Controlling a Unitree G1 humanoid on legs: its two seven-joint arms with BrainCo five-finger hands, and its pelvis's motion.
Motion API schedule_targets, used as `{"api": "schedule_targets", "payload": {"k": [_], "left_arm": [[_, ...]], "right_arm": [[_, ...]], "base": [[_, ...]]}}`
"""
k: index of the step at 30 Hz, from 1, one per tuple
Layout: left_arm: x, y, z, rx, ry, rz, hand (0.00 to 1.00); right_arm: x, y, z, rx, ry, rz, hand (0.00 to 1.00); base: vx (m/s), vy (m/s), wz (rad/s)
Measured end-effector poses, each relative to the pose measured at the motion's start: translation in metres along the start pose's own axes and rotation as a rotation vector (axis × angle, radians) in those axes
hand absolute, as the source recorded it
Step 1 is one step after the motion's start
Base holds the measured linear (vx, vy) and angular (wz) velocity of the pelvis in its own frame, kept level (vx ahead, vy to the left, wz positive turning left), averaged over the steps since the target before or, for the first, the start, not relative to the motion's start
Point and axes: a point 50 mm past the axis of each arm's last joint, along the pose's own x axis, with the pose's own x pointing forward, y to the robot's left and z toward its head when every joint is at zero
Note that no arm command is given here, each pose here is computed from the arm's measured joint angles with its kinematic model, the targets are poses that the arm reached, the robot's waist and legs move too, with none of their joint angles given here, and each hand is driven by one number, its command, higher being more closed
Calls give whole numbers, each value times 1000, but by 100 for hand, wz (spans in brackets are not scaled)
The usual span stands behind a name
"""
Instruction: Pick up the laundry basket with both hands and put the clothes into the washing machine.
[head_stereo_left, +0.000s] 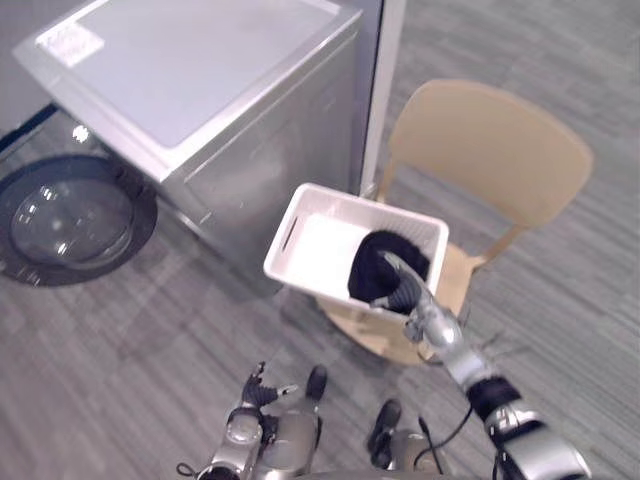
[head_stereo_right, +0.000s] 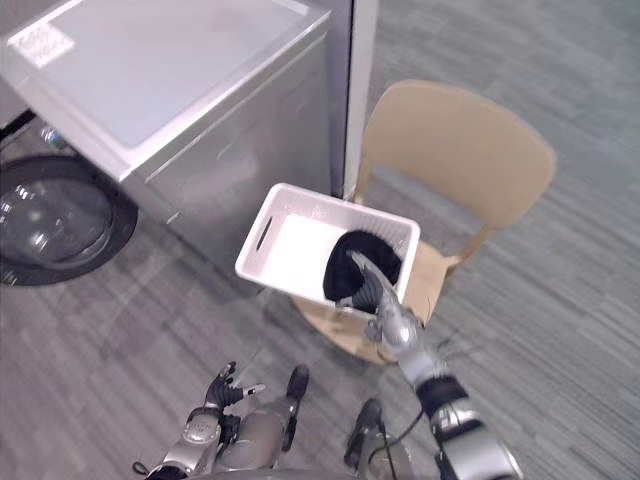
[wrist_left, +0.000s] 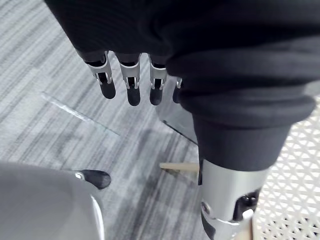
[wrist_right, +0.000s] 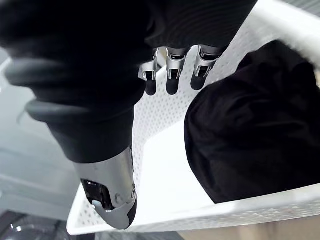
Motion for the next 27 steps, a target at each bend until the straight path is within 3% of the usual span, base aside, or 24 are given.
{"api": "schedule_targets", "payload": {"k": [9, 20, 21, 27], "left_arm": [[9, 12, 18, -20, -60, 48, 0], [16, -7, 51, -23, -159, -13, 0], [16, -9, 53, -29, -166, -16, 0], [17, -21, 80, -83, -242, -43, 0]], "right_arm": [[30, -111, 2, -183, 102, -301, 0], [26, -134, -15, -268, 209, -337, 0], [26, -134, -14, -281, 208, -339, 100], [27, -153, -4, -379, 171, -360, 100]], "base": [[-121, -17, 12], [-5, -98, 14], [-64, -148, 12], [-68, -121, 8]]}}
